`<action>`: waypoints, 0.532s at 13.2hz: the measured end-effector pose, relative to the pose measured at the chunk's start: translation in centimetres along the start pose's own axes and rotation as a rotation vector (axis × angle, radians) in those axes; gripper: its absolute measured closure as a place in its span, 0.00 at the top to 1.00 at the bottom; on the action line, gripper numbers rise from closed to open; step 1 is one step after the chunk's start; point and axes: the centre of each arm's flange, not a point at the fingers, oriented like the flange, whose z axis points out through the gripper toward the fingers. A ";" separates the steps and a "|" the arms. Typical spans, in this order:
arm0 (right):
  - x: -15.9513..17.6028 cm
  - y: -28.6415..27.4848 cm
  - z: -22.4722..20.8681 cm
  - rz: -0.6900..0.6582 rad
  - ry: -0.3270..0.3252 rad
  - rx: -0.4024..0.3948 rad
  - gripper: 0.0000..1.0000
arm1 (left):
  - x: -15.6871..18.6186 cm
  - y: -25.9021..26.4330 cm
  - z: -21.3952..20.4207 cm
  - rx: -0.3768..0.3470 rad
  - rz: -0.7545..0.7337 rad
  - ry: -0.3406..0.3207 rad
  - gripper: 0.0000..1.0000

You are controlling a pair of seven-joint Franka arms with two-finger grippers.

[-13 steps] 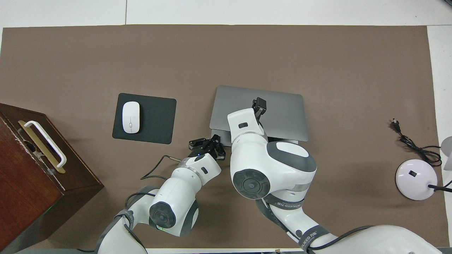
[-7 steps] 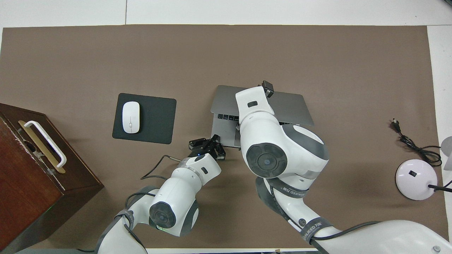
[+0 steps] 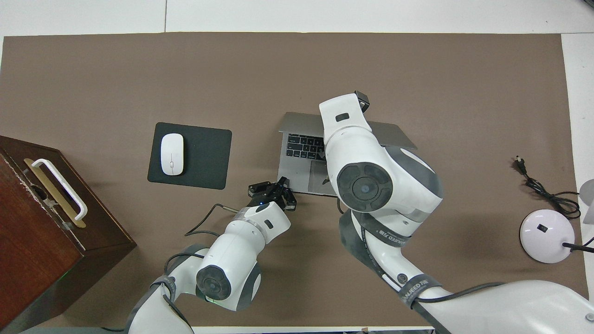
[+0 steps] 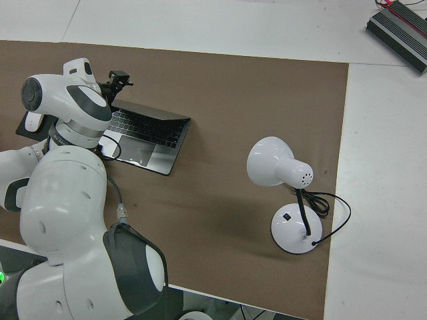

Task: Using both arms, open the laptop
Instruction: 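Push the lid farther from the robot with the right gripper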

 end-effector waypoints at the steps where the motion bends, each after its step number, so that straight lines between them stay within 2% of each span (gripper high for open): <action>1: 0.1 1.0 -0.2 -0.004 0.002 0.015 1.00 | 0.0 0.0 0.0 0.000 0.000 0.000 0.01; 7: 0.2 4.3 0.4 -0.013 -0.003 0.033 1.00 | 0.0 0.0 0.0 0.000 0.003 0.000 0.01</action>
